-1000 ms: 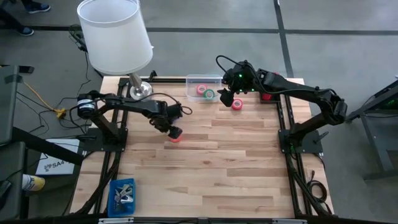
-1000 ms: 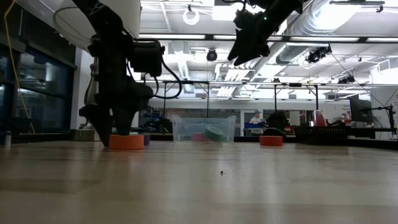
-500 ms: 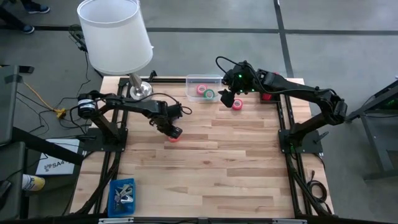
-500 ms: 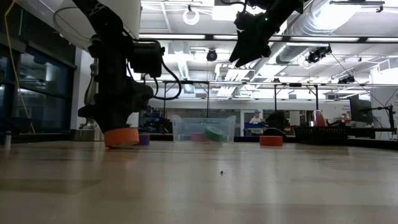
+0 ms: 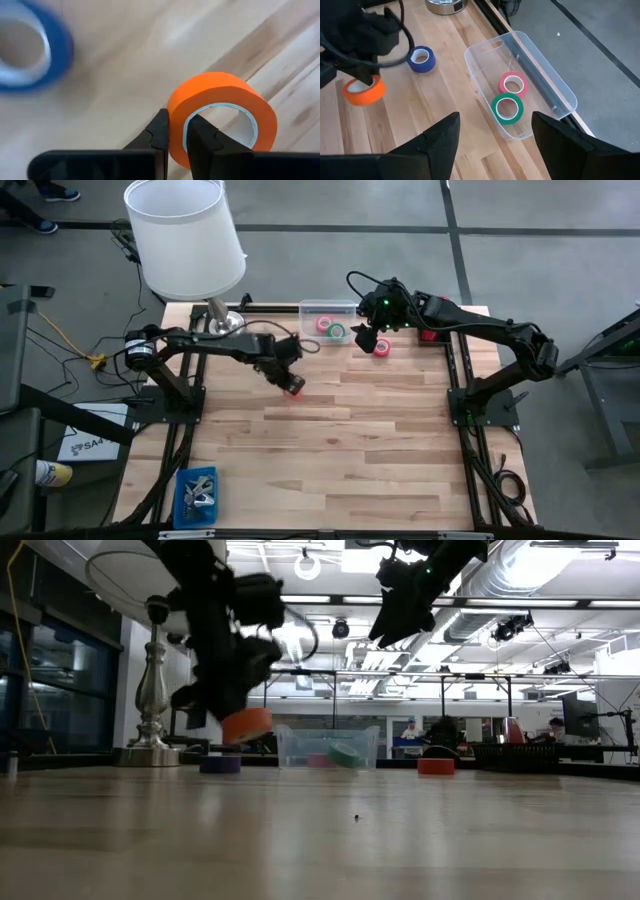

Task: Pick and place Stapler, Stapler remover, tape
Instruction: Put the orange tape into the transparent bin

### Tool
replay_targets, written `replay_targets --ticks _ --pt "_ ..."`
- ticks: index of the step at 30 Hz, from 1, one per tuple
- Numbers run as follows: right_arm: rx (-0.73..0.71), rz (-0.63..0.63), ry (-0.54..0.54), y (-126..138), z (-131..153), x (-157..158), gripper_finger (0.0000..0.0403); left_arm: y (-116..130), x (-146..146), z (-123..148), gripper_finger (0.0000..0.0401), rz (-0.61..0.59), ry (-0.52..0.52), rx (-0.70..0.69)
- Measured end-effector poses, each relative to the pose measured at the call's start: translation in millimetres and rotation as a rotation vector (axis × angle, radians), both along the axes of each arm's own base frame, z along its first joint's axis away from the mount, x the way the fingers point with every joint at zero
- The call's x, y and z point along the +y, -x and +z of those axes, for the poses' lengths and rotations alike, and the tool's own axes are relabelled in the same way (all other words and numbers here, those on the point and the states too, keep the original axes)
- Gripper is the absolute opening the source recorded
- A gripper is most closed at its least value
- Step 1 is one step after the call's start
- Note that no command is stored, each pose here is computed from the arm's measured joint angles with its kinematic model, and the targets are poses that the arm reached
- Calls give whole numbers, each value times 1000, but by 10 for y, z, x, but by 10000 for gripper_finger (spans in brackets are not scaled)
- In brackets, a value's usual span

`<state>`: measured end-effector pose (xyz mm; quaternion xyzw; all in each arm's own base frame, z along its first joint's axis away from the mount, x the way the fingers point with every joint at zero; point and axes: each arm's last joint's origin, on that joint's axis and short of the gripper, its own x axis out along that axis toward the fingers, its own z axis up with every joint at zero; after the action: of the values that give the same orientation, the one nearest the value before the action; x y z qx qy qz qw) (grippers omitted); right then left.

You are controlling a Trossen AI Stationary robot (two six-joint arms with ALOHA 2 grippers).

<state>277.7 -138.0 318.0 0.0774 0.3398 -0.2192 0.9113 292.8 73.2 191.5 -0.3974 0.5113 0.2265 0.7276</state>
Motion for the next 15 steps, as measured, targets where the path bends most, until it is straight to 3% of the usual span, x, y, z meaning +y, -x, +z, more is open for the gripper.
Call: replay_targets --ticks 8,15 --pt "1 -5 3 1 0 -2 239 -221 173 480 33 87 -254 -109" --pt "10 -30 22 5 1 -11 239 -231 505 644 33 250 -393 -186"
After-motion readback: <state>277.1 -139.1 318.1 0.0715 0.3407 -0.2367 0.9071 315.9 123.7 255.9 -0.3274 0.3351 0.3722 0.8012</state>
